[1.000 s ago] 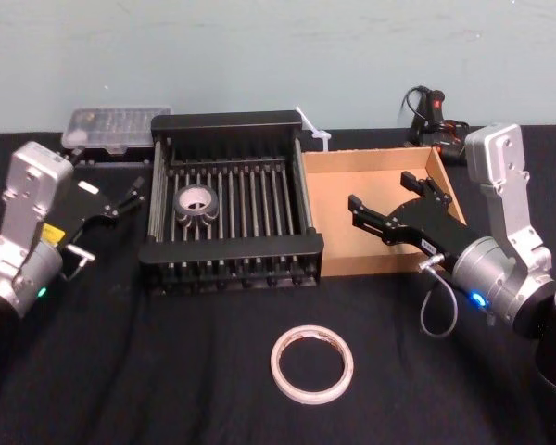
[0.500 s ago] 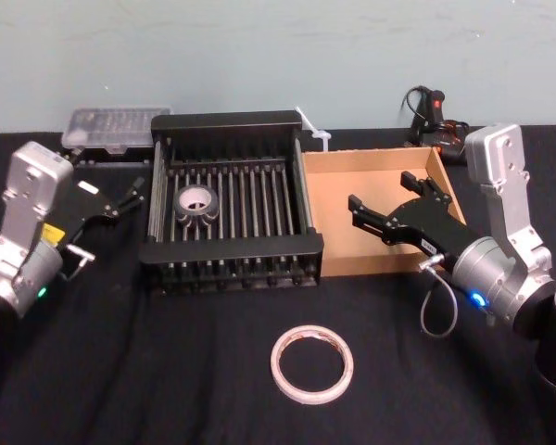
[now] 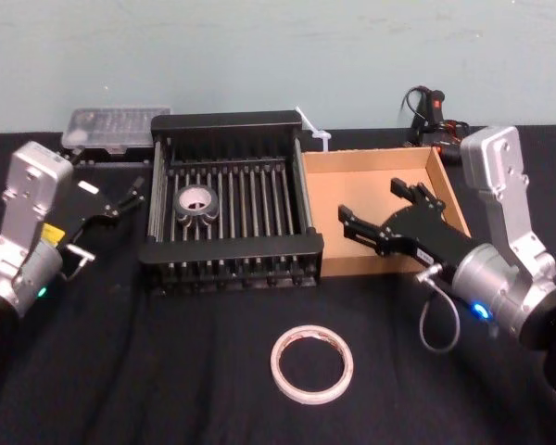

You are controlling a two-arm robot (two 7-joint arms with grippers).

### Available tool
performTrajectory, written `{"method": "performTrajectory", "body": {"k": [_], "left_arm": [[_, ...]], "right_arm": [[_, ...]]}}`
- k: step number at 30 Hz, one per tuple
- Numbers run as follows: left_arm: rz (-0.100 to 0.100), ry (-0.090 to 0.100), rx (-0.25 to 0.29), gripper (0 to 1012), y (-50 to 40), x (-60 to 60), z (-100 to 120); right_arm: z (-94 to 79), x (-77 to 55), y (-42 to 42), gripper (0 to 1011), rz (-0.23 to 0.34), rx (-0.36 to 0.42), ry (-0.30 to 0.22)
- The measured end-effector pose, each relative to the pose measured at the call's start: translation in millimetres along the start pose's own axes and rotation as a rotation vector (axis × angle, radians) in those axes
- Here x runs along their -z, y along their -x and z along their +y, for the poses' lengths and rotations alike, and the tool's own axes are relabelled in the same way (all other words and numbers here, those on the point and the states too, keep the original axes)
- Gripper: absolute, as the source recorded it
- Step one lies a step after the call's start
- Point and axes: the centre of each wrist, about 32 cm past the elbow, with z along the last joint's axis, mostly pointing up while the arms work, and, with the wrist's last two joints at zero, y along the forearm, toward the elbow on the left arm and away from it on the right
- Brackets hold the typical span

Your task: Pick up the white tape and place it into the black box , Pick up the silver tape and place it into the brown box.

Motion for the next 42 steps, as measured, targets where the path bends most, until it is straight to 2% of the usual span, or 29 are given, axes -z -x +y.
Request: {"method": "performTrajectory", "body": {"k": [7, 12, 23, 34, 42], "left_arm": [[0.000, 0.000, 0.000, 1001, 0.0, 0.0, 0], [0.000, 0.000, 0.000, 1001, 0.0, 0.0, 0], [0.000, 0.000, 0.000, 1001, 0.0, 0.0, 0], [0.000, 0.000, 0.000, 1001, 0.0, 0.0, 0], [0.000, 0.000, 0.000, 1001, 0.0, 0.0, 0]], "right_arm": [[-22.0, -3.5, 8.9, 1002, -0.018, 0.002, 0.035], [-37.4, -5.9, 12.1, 1002, -0.025, 0.003, 0.057], [-69.3, -4.9, 21.7, 1002, 0.009, -0.040, 0.121], [-71.2, 6.6, 33.4, 1002, -0.003, -0.096, 0.169], [-59.8, 18.5, 42.0, 1002, -0.069, -0.143, 0.199]]}}
